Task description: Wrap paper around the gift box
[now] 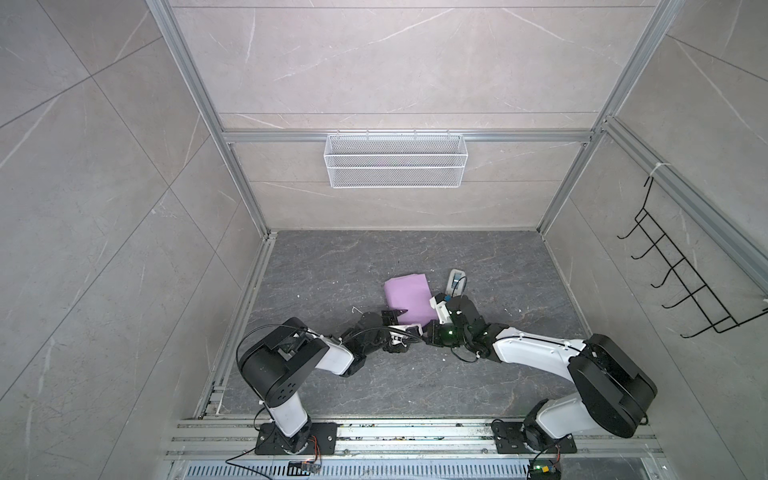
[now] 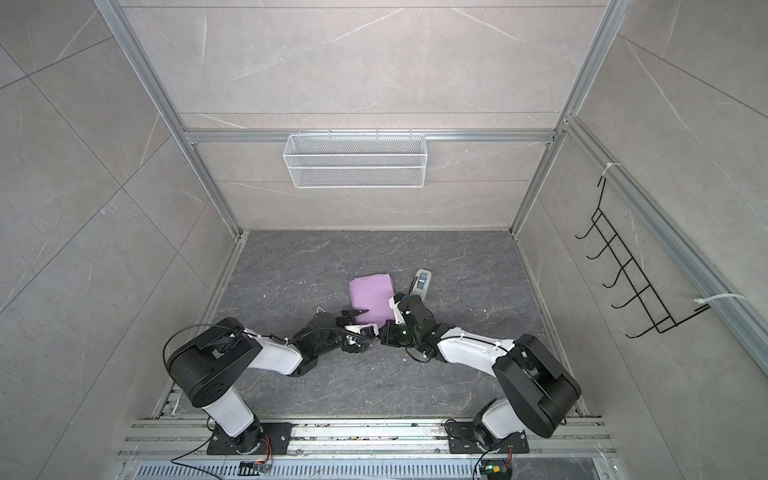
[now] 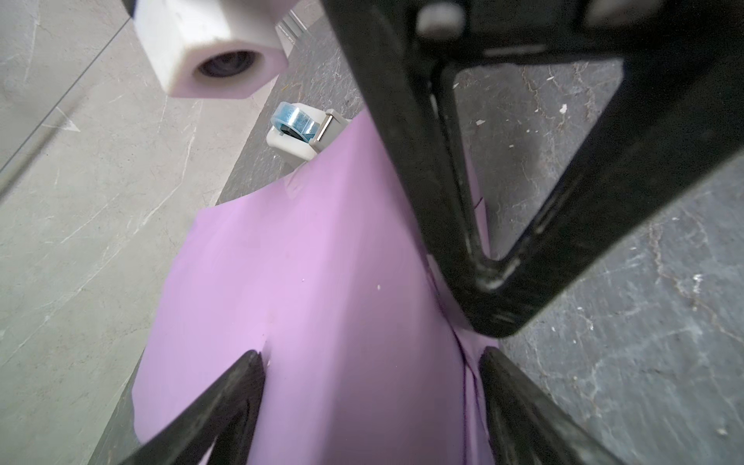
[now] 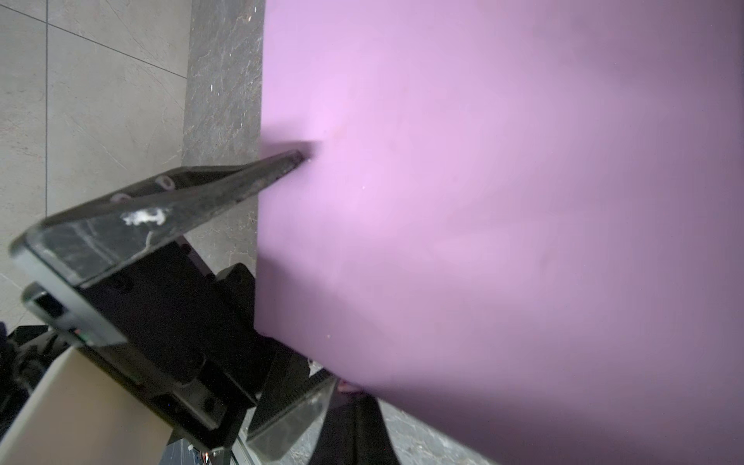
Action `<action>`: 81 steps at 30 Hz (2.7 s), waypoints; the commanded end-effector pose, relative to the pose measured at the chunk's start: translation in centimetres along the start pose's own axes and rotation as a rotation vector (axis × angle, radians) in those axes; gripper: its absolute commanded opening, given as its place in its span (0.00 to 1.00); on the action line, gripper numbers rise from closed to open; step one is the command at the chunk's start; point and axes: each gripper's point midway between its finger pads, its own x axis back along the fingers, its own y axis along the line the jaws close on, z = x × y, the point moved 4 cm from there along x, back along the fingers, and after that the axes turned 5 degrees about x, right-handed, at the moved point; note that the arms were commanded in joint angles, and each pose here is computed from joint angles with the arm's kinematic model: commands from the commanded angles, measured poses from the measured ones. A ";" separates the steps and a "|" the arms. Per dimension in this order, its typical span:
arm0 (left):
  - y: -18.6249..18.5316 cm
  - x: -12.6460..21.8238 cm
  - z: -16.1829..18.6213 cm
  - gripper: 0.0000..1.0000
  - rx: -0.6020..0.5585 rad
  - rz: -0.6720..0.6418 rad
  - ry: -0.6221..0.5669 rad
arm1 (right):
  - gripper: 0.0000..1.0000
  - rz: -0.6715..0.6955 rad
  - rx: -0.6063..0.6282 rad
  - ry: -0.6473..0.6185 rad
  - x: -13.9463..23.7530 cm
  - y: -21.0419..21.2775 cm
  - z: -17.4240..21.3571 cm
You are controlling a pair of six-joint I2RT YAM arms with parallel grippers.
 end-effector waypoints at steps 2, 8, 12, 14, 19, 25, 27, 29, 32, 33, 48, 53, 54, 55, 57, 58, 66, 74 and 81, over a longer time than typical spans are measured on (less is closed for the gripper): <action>-0.2 -0.3 1.1 0.84 0.047 0.013 0.043 | 0.03 -0.027 0.002 -0.042 0.0 1.2 -1.3; -0.3 -0.3 1.2 0.84 0.048 0.014 0.047 | 0.03 -0.045 -0.001 -0.054 0.1 1.5 -1.5; -0.3 -0.3 1.2 0.84 0.047 0.015 0.046 | 0.02 -0.060 -0.005 -0.061 0.1 1.8 -1.8; -0.2 -0.3 1.2 0.84 0.048 0.012 0.045 | 0.02 -0.065 -0.007 -0.061 0.2 1.8 -1.8; -0.3 -0.3 1.2 0.84 0.047 0.014 0.046 | 0.01 -0.075 -0.011 -0.076 0.5 1.9 -2.2; -0.3 -0.3 1.2 0.84 0.047 0.015 0.045 | 0.01 -0.090 -0.022 -0.087 0.6 1.9 -2.7; -0.3 -0.3 1.2 0.84 0.048 0.015 0.047 | 0.01 -0.100 -0.029 -0.091 0.7 1.9 -2.9; -0.3 -0.3 1.2 0.84 0.048 0.014 0.045 | 0.01 -0.103 -0.029 -0.096 0.7 2.0 -3.2; -0.3 -0.3 1.2 0.84 0.049 0.015 0.045 | 0.01 -0.113 -0.036 -0.100 0.8 2.0 -3.5; -0.3 -0.3 1.2 0.84 0.049 0.015 0.045 | 0.01 -0.120 -0.037 -0.101 0.8 2.0 -3.6; -0.3 -0.3 1.2 0.84 0.051 0.015 0.045 | 0.03 -0.055 -0.075 -0.124 3.8 -1.3 -2.7; -0.2 -0.3 1.1 0.84 0.051 0.014 0.045 | 0.05 -0.033 -0.030 -0.089 3.0 -1.4 -1.0; -0.3 -0.3 1.2 0.84 0.050 0.015 0.045 | 0.05 -0.033 -0.023 -0.084 2.7 -1.2 -0.9; -0.2 -0.3 1.1 0.84 0.050 0.014 0.045 | 0.05 -0.036 -0.014 -0.079 2.3 -1.0 -0.8; -0.3 -0.3 1.1 0.84 0.050 0.016 0.044 | 0.05 -0.032 0.003 -0.066 1.5 -0.7 -0.5; -0.2 -0.3 1.1 0.84 0.050 0.013 0.044 | 0.05 -0.028 0.007 -0.061 1.2 -0.6 -0.4; -0.2 -0.3 1.1 0.84 0.052 0.015 0.043 | 0.04 0.011 0.024 -0.083 -0.4 -1.2 -0.8; -0.2 -0.3 1.1 0.84 0.053 0.016 0.046 | 0.03 0.029 0.033 -0.098 -0.5 -1.5 -1.0; -0.3 -0.4 1.1 0.84 0.053 0.019 0.045 | 0.03 0.100 0.027 -0.091 -0.1 -2.6 -0.6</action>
